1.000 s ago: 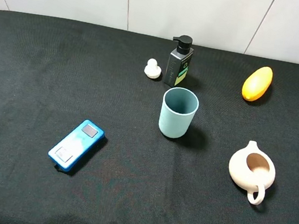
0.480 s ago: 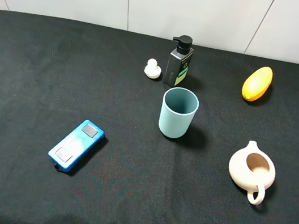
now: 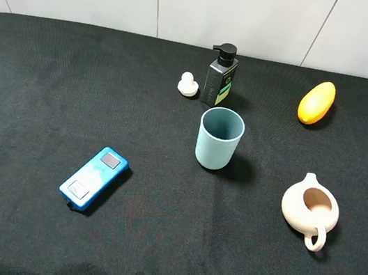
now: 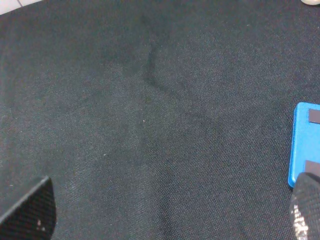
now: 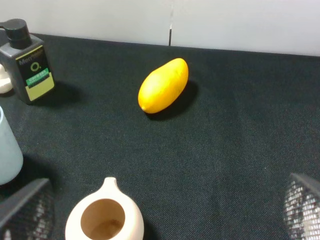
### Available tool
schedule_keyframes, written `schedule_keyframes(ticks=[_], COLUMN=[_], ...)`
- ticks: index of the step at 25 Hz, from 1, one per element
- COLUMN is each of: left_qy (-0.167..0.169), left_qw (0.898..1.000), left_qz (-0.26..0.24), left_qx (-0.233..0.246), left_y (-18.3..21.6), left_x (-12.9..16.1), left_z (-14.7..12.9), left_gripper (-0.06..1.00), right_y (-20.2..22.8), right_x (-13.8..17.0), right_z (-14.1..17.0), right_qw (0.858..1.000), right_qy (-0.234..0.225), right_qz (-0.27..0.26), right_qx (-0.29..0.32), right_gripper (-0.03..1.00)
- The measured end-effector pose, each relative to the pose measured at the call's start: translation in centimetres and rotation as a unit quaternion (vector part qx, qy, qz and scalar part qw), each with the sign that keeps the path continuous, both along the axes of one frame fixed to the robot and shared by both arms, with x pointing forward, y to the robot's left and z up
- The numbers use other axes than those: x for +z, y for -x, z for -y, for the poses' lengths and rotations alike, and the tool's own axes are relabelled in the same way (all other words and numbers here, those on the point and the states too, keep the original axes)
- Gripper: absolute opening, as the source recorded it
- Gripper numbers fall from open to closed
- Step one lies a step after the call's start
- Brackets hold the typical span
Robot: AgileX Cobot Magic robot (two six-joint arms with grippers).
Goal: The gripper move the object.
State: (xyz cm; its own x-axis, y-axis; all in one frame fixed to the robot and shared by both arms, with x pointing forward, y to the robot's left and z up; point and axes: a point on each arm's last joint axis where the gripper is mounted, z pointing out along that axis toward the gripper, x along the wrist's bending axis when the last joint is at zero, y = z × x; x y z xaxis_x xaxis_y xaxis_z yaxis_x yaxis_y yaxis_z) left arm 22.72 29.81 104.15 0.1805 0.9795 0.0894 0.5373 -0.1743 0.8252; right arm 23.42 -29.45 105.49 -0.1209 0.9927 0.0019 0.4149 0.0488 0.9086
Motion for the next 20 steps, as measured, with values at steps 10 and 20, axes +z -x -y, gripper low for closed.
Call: schedule_keyframes(ticks=[10, 20], left_qy=[0.000, -0.001], left_qw=[1.000, 0.998], left_qz=[0.000, 0.000], left_qx=[0.005, 0.064], left_y=[0.00, -0.03], left_x=[0.00, 0.00], left_z=[0.01, 0.12], left_gripper=[0.99, 0.99], right_y=[0.00, 0.00], right_x=[0.00, 0.00], right_z=[0.00, -0.01], right_qw=[1.000, 1.000], right_qy=[0.000, 0.000], right_qz=[0.000, 0.000], right_qx=[0.000, 0.000], right_gripper=[0.69, 0.69])
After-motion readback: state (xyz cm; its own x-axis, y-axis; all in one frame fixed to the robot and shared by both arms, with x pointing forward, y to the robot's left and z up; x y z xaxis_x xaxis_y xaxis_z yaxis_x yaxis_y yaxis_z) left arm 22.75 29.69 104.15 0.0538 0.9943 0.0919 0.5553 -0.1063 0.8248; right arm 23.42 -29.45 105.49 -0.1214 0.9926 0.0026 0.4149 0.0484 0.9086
